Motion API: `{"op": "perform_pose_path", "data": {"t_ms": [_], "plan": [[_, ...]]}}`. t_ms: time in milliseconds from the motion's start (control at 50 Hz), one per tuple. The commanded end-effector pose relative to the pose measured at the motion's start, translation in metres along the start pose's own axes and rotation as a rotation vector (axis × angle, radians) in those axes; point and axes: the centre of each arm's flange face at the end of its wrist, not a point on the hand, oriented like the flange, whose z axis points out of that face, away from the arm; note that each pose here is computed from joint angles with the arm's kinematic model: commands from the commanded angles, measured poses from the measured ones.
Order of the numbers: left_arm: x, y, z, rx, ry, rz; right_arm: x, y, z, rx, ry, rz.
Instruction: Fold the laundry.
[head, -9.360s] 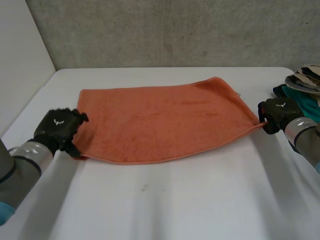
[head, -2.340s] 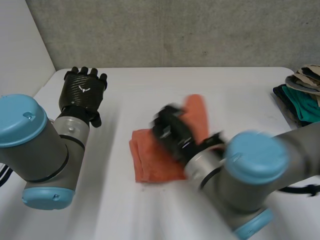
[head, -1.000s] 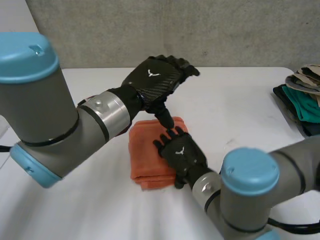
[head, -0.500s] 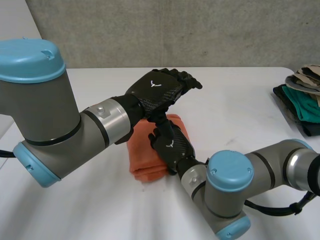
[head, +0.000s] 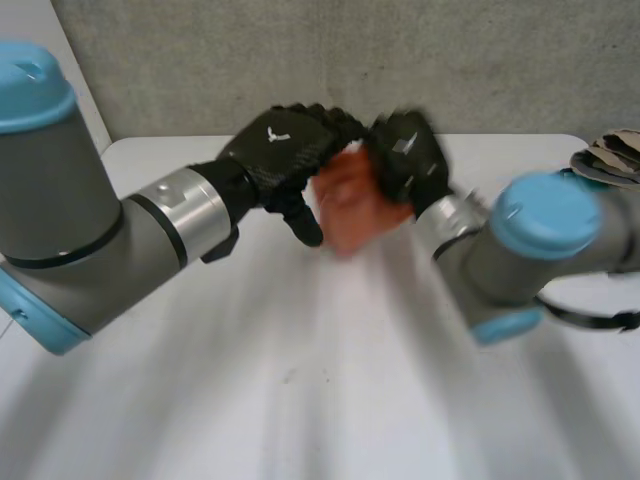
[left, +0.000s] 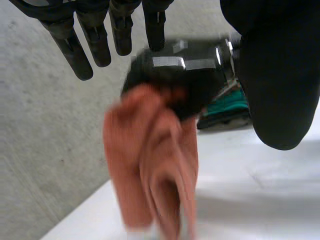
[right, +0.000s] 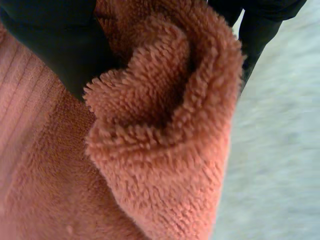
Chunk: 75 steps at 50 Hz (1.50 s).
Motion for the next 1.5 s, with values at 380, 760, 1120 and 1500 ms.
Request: {"op": "perform_pose_path", "data": {"t_ms": [380,760,1120,1500], "plan": [[0.007,-0.007,-0.005,0.025,0.013,-0.023,0.359,0.095,-0.052,0.258,0.391,0.027],[0.026,0.0,-0.009,0.0,0.058,-0.03,0.38,0.166,-0.121,0.041,0.273,0.045],[0.042,-0.022,-0.02,0.056,0.09,-0.014,0.41,0.074,-0.168,-0.273,0.487,0.121],[0.019,-0.086,-0.046,0.257,-0.041,-0.047,0.28,-0.082,-0.087,-0.127,0.537,-0.116]]}}
